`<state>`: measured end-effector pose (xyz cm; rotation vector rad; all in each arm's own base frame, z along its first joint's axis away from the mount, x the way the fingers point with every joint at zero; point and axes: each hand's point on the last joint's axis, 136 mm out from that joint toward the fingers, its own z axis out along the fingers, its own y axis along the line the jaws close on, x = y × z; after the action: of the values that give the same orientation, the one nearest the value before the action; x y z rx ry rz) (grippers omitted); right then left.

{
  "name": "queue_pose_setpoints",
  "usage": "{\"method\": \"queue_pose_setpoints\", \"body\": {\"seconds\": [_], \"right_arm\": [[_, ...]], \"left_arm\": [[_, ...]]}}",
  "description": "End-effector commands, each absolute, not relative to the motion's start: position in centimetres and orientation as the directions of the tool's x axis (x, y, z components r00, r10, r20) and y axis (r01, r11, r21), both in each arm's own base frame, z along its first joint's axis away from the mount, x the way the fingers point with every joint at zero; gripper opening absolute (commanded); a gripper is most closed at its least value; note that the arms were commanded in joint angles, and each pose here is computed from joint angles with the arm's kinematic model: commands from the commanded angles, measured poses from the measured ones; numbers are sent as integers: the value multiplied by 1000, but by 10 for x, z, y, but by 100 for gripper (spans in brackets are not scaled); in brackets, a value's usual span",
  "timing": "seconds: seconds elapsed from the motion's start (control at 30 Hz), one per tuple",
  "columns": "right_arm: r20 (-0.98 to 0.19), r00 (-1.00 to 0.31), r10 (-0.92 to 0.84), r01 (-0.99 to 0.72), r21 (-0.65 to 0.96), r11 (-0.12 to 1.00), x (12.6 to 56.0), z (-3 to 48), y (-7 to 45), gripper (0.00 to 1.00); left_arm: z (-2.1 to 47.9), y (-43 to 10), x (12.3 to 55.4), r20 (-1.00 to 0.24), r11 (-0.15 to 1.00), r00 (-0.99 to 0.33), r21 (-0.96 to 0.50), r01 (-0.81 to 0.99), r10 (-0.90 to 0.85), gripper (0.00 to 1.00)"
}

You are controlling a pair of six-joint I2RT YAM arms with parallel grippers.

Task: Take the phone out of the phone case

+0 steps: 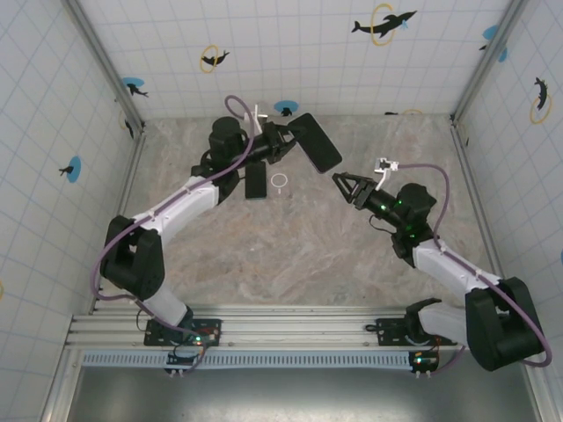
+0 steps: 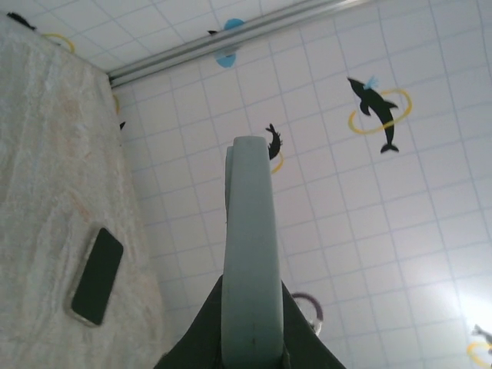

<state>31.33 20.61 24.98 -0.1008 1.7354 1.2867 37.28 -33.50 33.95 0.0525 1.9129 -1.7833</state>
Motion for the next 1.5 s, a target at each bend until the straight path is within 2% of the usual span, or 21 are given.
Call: {"method": "queue_pose_setpoints", "body": {"seconds": [0.0, 0.2, 0.4, 0.53, 0.67, 1.03, 1.47], "right_arm": [[-820, -511, 256, -661, 566, 492, 305, 255, 211, 58], [-912, -410, 9, -816, 371, 444, 292, 252, 221, 56], [-950, -254, -180, -927, 186, 326, 279, 250, 233, 54], [-965, -152, -215, -963, 95, 252, 271, 248, 242, 47], [-969, -81, -234, -977, 30, 213, 270, 249, 250, 42], [-964, -24, -265, -993, -8, 119, 264, 248, 268, 30], [-959, -8, -284, -996, -18, 87, 262, 245, 277, 19]], "left_arm": [[393, -333, 339, -695, 50, -695, -713, 699, -187, 0], [387, -329, 317, -862, -22, -505, -504, 863, -47, 0], [381, -325, 300, -927, -83, -375, -373, 924, -4, 0], [379, -323, 291, -947, -123, -321, -321, 939, 18, 0], [371, -320, 286, -970, -103, -238, -242, 965, 43, 0], [363, -315, 282, -978, -65, -195, -200, 978, 72, 0], [361, -313, 278, -978, -65, -195, -200, 978, 75, 0]]}}
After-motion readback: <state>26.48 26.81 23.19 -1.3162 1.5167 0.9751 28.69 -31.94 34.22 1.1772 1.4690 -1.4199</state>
